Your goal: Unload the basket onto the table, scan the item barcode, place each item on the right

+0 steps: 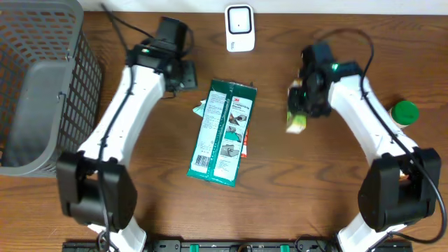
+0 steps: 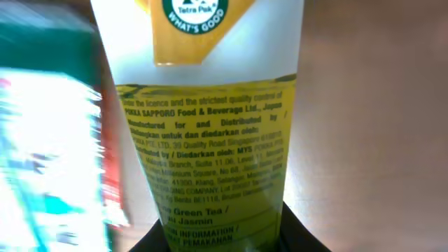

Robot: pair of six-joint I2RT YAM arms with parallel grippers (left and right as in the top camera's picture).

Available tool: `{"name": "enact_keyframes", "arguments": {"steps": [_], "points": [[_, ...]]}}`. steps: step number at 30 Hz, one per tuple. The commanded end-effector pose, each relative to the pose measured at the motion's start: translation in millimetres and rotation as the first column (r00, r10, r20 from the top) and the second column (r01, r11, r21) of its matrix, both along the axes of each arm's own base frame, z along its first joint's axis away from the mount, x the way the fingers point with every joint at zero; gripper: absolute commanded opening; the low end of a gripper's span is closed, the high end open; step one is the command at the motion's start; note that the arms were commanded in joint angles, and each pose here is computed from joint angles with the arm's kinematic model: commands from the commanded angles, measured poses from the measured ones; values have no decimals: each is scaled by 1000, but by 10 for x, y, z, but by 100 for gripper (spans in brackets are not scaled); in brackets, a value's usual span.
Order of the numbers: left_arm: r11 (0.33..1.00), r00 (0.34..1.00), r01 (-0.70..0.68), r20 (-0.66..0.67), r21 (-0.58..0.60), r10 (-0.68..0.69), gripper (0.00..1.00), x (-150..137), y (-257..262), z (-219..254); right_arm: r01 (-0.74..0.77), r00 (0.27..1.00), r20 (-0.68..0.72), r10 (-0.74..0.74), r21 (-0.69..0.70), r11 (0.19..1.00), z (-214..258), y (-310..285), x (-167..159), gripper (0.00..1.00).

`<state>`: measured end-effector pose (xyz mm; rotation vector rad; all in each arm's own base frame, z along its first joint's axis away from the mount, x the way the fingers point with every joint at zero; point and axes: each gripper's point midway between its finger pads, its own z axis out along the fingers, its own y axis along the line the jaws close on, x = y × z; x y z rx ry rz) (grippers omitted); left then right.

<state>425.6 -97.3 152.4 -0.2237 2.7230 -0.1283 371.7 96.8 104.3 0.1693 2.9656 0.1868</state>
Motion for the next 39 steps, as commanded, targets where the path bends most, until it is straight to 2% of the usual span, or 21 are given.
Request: {"name": "enact_keyframes", "arguments": {"steps": [1, 3, 4, 5, 9, 13, 14, 19, 22, 30, 39], "points": [[972, 964, -224, 131, -76, 232, 64, 45, 524, 562, -115, 966, 237, 104, 30, 993, 877, 266, 338, 16], [959, 948, -269, 150, -87, 280, 64, 34, 712, 657, -130, 943, 315, 110, 44, 990, 1169, 357, 453, 11], [955, 943, -285, 152, -88, 295, 67, 23, 785, 677, -137, 931, 348, 112, 49, 989, 1291, 396, 496, 10], [949, 939, -303, 146, -85, 313, 73, 0, 868, 676, -148, 909, 400, 113, 59, 987, 1486, 467, 562, 10], [941, 936, -331, 104, -69, 337, 76, -90, 981, 614, -172, 852, 513, 104, 87, 981, 1866, 672, 735, 10], [941, 939, -335, 69, -55, 338, 77, -171, 988, 568, -205, 812, 572, 116, 94, 974, 2163, 869, 934, 7], [941, 939, -335, 64, -53, 338, 83, -182, 988, 562, -207, 803, 585, 113, 96, 974, 2258, 895, 1006, 4], [941, 939, -335, 64, -53, 338, 85, -183, 988, 562, -215, 759, 644, 100, 103, 971, 2525, 999, 1310, 3], [941, 939, -335, 64, -53, 338, 84, -183, 988, 562, -220, 739, 668, 94, 107, 969, 2439, 1098, 1539, 6], [941, 939, -335, 64, -53, 338, 85, -183, 988, 562, -164, 741, 663, 103, 30, 986, 1512, 1394, 2208, 4], [941, 939, -335, 64, -53, 338, 85, -183, 988, 562, -115, 730, 678, 84, 1, 993, 849, 1455, 2629, 5]]}}
